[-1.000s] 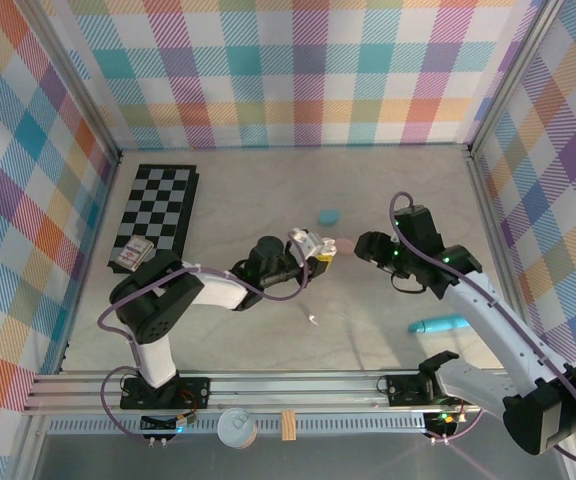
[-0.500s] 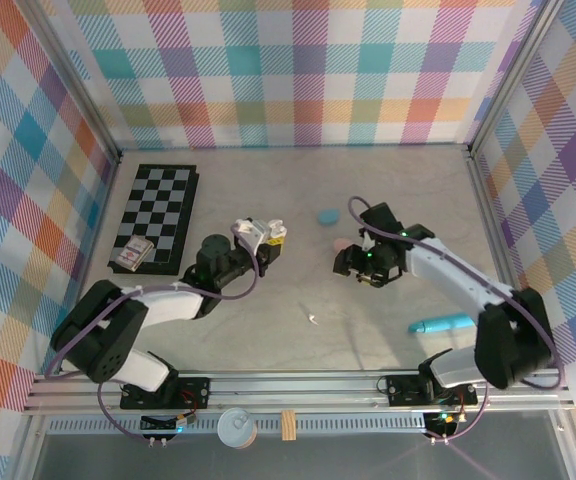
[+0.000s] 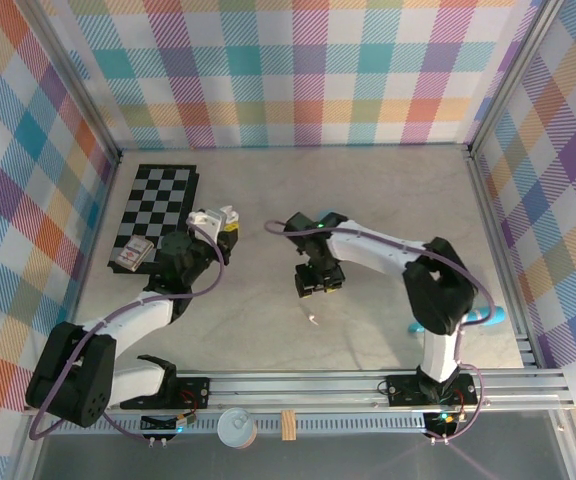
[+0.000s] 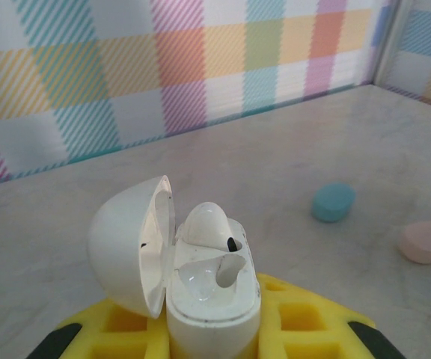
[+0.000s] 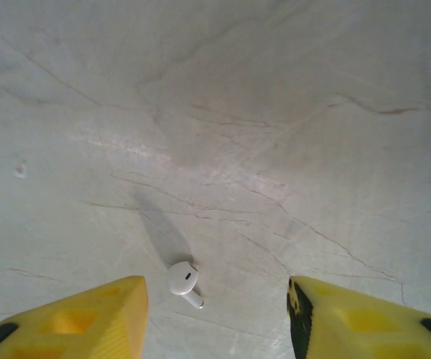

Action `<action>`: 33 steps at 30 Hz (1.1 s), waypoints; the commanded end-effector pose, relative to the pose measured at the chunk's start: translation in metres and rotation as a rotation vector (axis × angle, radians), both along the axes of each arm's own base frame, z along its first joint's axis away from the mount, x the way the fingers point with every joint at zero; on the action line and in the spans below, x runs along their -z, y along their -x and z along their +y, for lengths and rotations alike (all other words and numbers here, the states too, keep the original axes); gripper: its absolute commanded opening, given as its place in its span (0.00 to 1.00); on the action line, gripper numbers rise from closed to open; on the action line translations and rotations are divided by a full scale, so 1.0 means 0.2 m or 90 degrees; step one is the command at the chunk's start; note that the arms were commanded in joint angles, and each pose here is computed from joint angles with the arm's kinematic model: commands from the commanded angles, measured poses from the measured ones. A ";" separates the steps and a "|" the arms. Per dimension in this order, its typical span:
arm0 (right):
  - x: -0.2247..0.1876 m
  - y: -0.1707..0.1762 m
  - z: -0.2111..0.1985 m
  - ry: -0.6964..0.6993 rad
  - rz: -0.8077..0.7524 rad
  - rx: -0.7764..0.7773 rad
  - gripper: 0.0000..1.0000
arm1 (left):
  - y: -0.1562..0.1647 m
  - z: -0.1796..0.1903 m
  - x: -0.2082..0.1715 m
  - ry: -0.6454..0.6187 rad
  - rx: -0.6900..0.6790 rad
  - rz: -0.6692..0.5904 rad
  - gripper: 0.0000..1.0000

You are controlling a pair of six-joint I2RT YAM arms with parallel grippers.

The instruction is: Insert wireless bluetooth earbuds into charging case

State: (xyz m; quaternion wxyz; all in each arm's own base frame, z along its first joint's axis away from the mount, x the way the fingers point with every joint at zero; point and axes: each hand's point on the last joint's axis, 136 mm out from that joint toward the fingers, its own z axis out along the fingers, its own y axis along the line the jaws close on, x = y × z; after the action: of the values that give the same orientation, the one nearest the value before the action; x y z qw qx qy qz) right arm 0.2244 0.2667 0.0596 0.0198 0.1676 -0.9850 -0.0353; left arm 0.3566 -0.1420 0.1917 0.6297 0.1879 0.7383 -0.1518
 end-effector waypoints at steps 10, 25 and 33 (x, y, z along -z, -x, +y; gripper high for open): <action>0.07 0.18 -0.02 0.194 0.100 -0.177 0.47 | -0.02 0.19 -0.04 0.028 -0.061 0.007 0.00; 0.12 0.23 0.04 0.216 0.159 -0.206 0.42 | -0.01 0.20 -0.03 0.014 -0.061 0.010 0.00; 0.16 0.25 0.06 0.222 0.168 -0.206 0.38 | -0.01 0.19 -0.03 0.014 -0.057 0.009 0.00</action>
State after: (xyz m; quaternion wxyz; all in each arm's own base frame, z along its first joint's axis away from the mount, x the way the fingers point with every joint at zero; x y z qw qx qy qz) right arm 0.1802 0.2793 0.0267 0.1644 0.3102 -0.9300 0.1092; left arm 0.3609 -0.1055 0.1935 0.6274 0.1444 0.7537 -0.1320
